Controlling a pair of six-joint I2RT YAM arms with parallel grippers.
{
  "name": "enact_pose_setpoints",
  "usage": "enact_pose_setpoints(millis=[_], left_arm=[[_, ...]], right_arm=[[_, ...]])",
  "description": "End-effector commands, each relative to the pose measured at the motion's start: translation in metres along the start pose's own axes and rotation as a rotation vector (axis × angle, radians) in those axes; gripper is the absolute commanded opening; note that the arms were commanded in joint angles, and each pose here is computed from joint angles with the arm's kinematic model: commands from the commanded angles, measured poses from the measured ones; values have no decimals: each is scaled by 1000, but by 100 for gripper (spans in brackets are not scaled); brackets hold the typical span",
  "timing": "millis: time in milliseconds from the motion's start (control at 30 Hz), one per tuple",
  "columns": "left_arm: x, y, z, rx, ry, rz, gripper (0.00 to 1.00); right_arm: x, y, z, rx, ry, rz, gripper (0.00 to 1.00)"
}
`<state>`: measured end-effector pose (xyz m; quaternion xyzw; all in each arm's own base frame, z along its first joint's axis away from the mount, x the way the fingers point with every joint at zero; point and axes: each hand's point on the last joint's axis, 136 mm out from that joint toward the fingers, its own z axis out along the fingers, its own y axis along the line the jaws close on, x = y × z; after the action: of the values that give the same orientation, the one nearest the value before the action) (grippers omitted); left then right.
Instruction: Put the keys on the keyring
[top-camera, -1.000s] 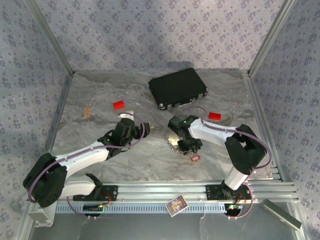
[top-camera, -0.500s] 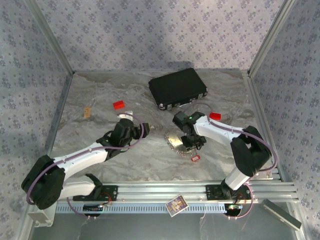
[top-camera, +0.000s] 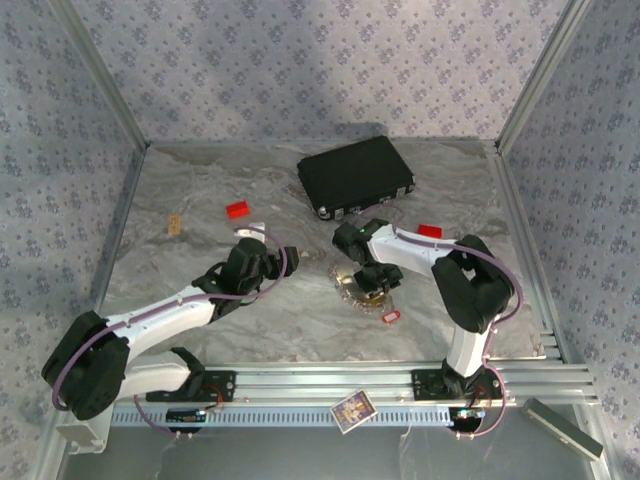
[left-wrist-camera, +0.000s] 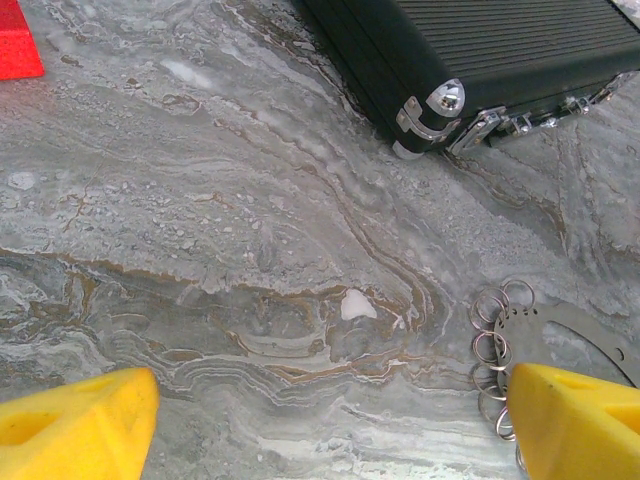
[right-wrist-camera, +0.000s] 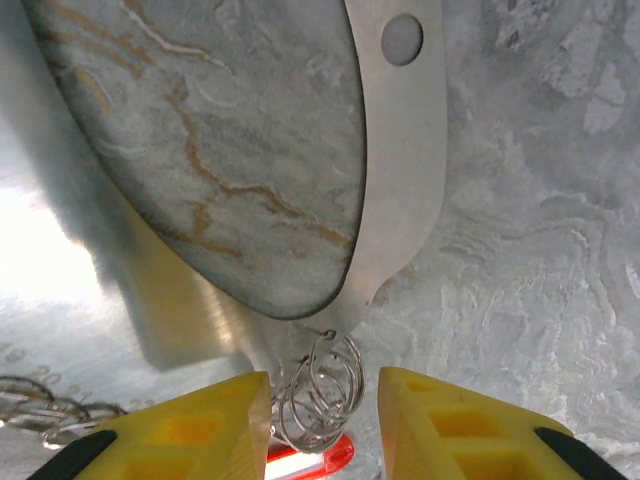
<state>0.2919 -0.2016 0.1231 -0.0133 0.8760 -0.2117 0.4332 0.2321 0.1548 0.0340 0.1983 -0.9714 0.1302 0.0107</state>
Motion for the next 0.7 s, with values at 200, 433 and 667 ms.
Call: enact_pose_setpoints(millis=[200,433,667], left_arm=[[-4,0,-5,6,-33,5,90],[-6,-1,-8,15,-48,4,90],[-8,1,-10,10,-56,7,90]], right_arm=[[4,-11,8,99,50,-38,32],[-8,-11,4,109,19,-33,30],[-8,-10,5,104,24,-38,27]])
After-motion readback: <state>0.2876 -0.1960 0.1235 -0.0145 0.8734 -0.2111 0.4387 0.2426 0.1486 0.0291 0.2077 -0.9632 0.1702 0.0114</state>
